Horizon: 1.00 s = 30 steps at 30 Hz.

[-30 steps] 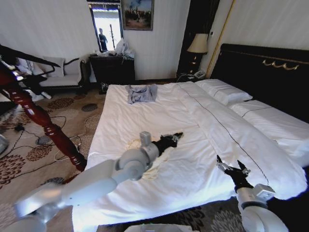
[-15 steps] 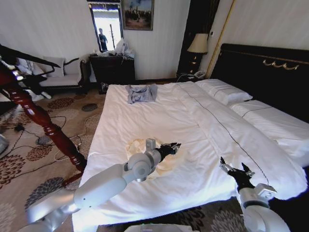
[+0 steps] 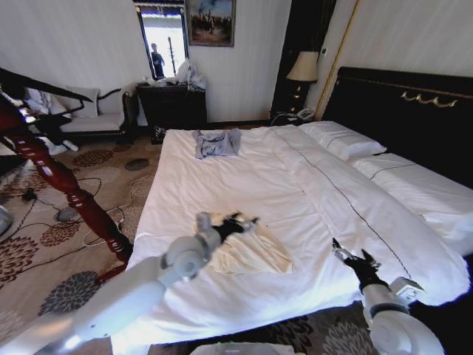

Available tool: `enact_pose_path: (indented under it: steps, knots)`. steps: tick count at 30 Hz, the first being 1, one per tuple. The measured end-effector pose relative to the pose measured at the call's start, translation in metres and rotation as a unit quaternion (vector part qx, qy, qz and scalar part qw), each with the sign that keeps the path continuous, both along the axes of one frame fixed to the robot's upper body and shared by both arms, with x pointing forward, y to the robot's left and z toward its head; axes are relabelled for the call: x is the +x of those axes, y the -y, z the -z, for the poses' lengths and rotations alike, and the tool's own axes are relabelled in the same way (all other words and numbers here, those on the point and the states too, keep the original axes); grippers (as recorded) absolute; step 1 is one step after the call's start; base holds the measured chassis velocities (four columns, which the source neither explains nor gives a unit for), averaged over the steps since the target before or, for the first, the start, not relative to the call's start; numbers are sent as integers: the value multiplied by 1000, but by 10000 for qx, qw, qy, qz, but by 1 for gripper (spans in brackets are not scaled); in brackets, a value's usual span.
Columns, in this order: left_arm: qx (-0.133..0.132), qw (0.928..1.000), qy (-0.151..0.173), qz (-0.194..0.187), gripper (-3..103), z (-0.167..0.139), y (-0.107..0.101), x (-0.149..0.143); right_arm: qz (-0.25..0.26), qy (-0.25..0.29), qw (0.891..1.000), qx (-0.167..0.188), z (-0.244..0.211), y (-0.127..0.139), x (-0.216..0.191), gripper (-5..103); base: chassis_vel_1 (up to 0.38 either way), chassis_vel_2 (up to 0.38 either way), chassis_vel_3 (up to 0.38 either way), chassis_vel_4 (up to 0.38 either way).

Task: Pick up the clothes from the bed and hang them on the clothes hanger.

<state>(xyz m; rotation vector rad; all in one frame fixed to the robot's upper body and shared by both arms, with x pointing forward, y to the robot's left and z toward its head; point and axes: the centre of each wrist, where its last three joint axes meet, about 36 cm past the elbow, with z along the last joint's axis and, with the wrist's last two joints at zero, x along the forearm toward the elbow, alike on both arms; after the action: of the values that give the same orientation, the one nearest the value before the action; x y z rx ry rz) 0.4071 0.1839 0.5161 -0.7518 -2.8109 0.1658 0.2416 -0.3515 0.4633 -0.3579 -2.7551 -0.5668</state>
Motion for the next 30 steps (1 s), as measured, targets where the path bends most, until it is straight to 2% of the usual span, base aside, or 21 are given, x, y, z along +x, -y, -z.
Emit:
enact_pose_path:
  steps: [1, 3, 5, 7, 9, 10, 12, 14, 16, 18, 20, 25, 30]
  knots:
    - [144, 9996, 109, -208, 97, 5, -14, -3, -46, -85, 9998, 149, 1, -2, -1, 100, 0, 0, 0, 0]
    - [555, 9960, 251, -655, 100, 31, -48, -21, -205, -350, 9966, 710, 2, -4, -3, 100, 0, 0, 0, 0]
    - [651, 9947, 273, -744, 100, 39, -55, -27, -227, -388, 9955, 836, 2, -4, -4, 100, 0, 0, 0, 0]
    - [995, 9887, 327, -1069, 100, 68, -83, -58, -330, -582, 9862, 1515, 2, -3, -7, 100, 0, 0, 0, 0]
    - [1184, 9858, 263, -1163, 100, 89, -94, -85, -388, -712, 9790, 1869, 3, -3, -9, 100, 0, 0, 0, 0]
    - [1184, 9858, 263, -1163, 100, 89, -94, -85, -388, -712, 9790, 1869, 3, -3, -9, 100, 0, 0, 0, 0]
    - [1260, 9824, 304, -1346, 100, 104, -102, -111, -435, -872, 9682, 2302, 7, -4, -12, 100, 0, 0, 0, 0]
    - [1180, 9810, 297, -1510, 100, 107, -101, -128, -476, -980, 9590, 2617, 12, -6, -12, 100, 0, 0, 0, 0]
    - [1159, 9806, 291, -1553, 100, 108, -101, -133, -485, -1009, 9557, 2721, 13, -7, -12, 100, 0, 0, 0, 0]
    - [1086, 9793, 286, -1686, 100, 105, -100, -146, -532, -1110, 9435, 3076, 21, -8, -8, 100, 0, 0, 0, 0]
    - [1061, 9789, 286, -1723, 100, 103, -100, -149, -530, -1150, 9406, 3149, 25, -8, -6, 100, 0, 0, 0, 0]
    - [1043, 9773, 365, -1809, 100, 94, -106, -149, -517, -1360, 9224, 3578, 39, -4, 0, 100, 0, 0, 0, 0]
    - [1052, 9768, 402, -1820, 100, 90, -105, -149, -523, -1457, 9166, 3687, 52, -3, 6, 100, 0, 0, 0, 0]
